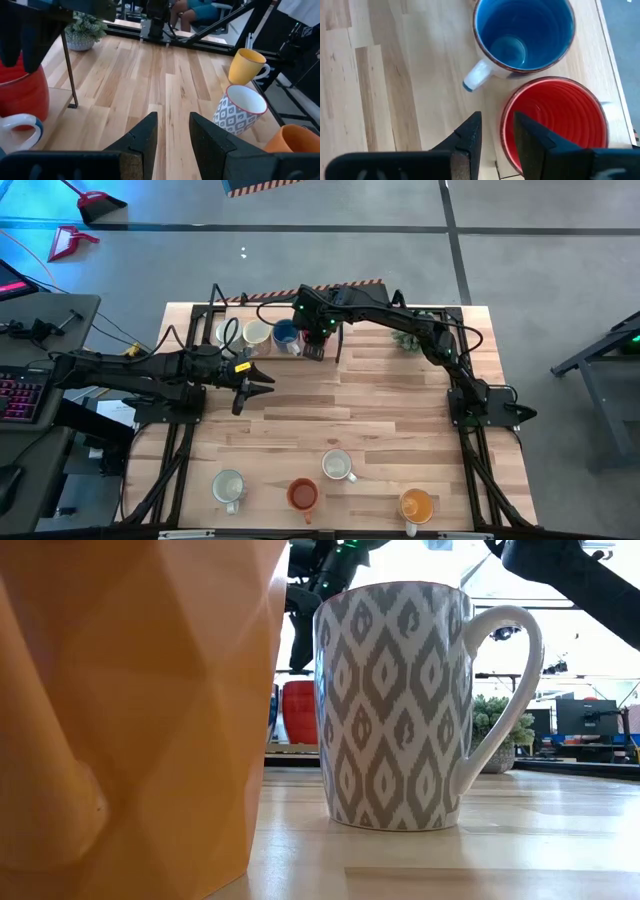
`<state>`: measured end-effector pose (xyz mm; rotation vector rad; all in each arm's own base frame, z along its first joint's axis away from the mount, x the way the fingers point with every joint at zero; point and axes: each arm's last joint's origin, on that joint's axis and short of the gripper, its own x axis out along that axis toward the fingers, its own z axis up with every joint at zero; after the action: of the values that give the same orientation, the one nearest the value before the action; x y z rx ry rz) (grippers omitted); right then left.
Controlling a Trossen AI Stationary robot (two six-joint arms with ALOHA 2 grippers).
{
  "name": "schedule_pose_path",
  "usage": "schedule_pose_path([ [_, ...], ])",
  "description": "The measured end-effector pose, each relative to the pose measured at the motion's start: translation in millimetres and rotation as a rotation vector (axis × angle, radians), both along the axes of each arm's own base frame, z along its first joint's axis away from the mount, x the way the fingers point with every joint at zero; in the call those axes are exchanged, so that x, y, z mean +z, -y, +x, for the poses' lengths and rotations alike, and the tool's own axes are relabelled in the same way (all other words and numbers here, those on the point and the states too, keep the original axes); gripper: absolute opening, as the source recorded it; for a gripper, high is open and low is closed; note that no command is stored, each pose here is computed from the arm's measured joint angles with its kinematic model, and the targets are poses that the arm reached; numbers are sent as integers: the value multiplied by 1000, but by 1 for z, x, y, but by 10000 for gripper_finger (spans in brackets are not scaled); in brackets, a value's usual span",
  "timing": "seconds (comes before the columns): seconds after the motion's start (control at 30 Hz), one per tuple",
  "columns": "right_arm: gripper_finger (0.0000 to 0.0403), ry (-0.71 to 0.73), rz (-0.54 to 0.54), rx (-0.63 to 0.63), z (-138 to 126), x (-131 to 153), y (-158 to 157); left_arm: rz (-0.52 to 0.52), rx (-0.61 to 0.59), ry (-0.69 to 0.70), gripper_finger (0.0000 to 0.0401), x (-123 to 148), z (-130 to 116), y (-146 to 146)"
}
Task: Place coffee mugs
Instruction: Put the red mug on the shelf
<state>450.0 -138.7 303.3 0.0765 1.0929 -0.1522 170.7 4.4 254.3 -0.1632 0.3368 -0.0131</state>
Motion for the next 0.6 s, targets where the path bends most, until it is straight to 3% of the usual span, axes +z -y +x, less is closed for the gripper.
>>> schedule_pose_path([
  [0.6,87,-45,-37,-43,1,-11,1,26,-5,-2,101,0,0,0],
])
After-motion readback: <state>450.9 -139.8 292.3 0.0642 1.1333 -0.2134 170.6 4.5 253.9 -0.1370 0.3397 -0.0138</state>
